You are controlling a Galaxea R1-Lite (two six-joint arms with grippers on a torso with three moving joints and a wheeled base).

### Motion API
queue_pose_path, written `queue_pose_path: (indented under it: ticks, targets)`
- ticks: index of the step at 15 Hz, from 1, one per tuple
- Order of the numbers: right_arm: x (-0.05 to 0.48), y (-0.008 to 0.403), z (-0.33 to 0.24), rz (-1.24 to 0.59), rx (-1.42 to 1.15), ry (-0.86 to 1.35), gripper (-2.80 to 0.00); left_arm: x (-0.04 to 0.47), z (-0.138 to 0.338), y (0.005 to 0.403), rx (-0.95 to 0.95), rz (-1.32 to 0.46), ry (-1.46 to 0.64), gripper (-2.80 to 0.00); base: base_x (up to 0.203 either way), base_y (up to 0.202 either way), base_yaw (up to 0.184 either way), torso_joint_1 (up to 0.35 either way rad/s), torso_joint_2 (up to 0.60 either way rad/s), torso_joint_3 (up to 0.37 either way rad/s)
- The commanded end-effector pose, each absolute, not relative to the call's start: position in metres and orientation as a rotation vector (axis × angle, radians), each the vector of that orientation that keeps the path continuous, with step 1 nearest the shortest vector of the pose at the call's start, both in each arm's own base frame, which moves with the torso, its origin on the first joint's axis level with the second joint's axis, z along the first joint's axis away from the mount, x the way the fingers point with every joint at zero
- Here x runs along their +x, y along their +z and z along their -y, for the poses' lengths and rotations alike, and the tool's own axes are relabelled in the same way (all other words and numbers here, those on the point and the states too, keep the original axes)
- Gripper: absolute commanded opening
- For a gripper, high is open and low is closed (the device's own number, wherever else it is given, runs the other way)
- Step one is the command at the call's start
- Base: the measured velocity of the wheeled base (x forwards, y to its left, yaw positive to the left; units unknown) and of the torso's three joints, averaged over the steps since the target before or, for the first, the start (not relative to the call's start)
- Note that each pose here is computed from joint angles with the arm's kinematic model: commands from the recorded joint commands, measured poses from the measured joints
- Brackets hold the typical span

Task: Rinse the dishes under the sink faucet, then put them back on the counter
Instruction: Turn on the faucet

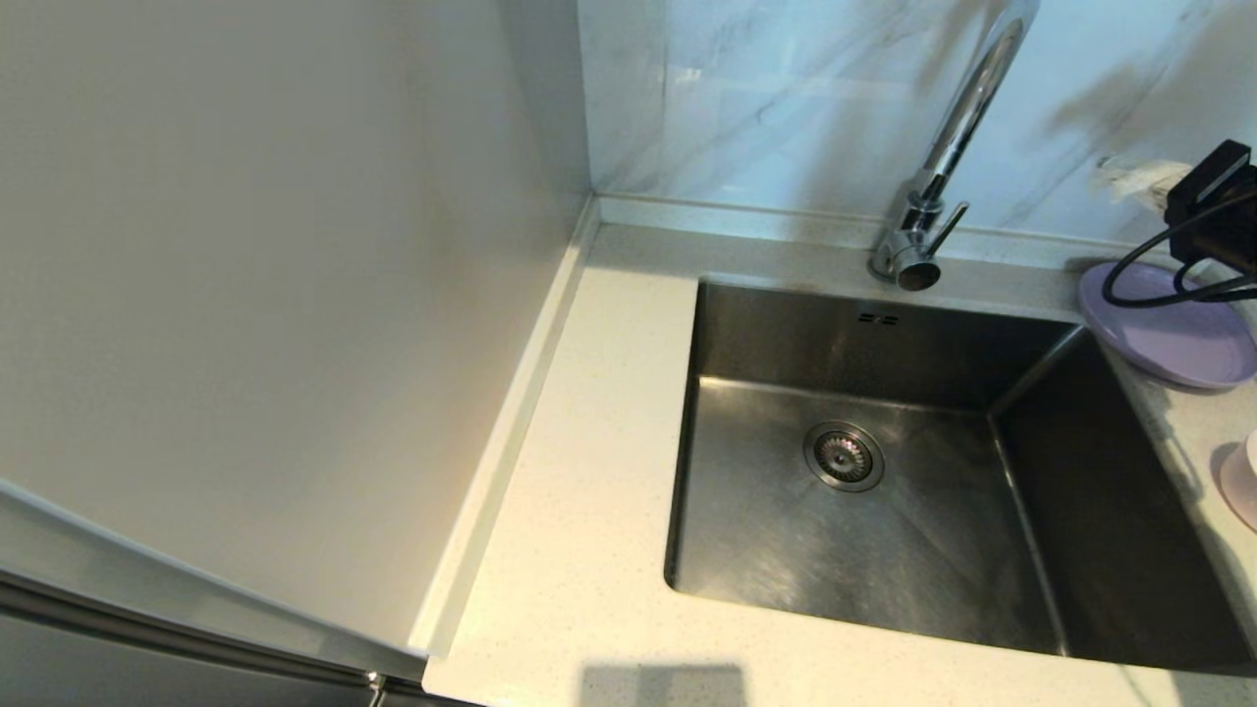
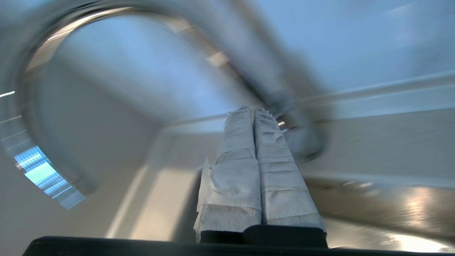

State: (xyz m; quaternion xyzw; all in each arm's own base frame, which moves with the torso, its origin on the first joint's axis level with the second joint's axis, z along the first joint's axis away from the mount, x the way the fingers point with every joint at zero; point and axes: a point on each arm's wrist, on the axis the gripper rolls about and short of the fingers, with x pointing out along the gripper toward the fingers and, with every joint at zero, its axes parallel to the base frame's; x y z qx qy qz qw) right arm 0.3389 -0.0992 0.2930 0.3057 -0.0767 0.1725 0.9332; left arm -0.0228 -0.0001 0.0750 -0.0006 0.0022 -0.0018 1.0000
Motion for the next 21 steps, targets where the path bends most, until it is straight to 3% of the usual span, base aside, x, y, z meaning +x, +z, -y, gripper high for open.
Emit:
queue_pose_path:
  ticks: [1,10,21]
  targets:
    - [0.362,0.286,0.095,0.193,0.619,0.222,-2.80,-0.023,0.000,0.075,-0.002,-0.005,-0.003,-2.80,0.000,0.000,0.000,0.000,0.00,0.000]
    - [0.412,0.286,0.050,0.199,0.563,0.158,-2.80,-0.023,0.000,0.075,-0.002,-0.005,-0.003,-2.80,0.000,0.000,0.000,0.000,0.00,0.000]
    - [0.418,0.282,0.047,0.165,0.523,0.170,-2.80,-0.023,0.000,0.075,-0.002,-0.005,-0.003,-2.80,0.000,0.000,0.000,0.000,0.00,0.000]
